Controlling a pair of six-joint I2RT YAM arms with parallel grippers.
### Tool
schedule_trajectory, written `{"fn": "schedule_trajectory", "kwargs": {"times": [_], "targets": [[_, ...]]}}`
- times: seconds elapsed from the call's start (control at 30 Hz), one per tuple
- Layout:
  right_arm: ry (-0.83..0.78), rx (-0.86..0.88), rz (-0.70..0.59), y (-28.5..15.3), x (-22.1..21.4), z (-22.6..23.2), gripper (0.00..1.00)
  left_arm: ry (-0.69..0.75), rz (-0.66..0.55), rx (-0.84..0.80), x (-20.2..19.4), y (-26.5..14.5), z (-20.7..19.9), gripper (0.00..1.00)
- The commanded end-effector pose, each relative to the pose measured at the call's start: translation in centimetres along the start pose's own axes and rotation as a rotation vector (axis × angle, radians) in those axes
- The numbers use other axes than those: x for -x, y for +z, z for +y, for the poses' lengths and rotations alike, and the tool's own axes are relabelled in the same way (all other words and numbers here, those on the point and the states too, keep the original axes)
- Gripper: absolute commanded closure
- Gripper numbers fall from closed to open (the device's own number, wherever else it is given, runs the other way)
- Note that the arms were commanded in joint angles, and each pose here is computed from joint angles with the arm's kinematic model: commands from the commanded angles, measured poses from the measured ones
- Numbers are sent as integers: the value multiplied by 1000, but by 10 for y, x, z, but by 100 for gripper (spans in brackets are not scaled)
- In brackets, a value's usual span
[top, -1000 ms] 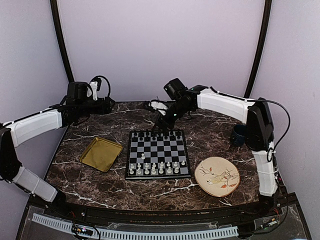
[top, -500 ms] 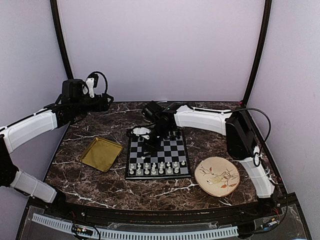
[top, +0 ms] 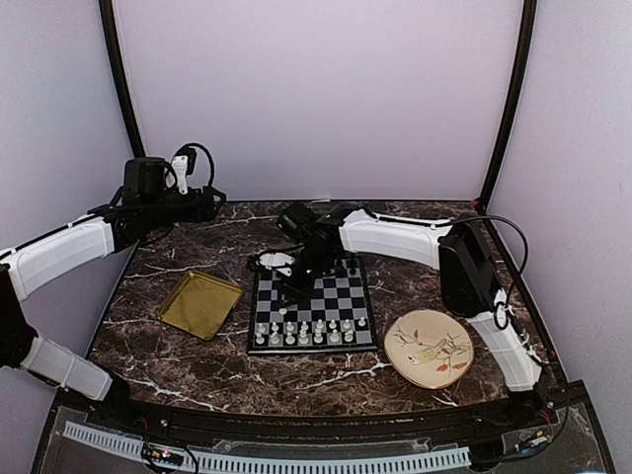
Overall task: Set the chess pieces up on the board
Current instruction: Pick up the rook from the chessboard.
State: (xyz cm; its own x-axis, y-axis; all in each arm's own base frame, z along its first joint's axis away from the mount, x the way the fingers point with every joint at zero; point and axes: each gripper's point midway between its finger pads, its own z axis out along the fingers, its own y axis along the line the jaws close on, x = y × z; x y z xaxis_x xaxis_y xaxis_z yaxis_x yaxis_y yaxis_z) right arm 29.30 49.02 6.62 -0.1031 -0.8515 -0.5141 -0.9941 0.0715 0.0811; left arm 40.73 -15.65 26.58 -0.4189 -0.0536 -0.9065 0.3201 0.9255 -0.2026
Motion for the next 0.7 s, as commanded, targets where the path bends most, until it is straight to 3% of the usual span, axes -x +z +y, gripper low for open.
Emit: {"fn": "schedule_trajectory", "kwargs": {"times": [0.0,0.67], "targets": [[-1,31,-5,7,5,9,62,-7,8,-11,-2,0,-1,25],[4,58,-22,1,12,18,62,-17,30,-34,-7,5,-4,26]]}}
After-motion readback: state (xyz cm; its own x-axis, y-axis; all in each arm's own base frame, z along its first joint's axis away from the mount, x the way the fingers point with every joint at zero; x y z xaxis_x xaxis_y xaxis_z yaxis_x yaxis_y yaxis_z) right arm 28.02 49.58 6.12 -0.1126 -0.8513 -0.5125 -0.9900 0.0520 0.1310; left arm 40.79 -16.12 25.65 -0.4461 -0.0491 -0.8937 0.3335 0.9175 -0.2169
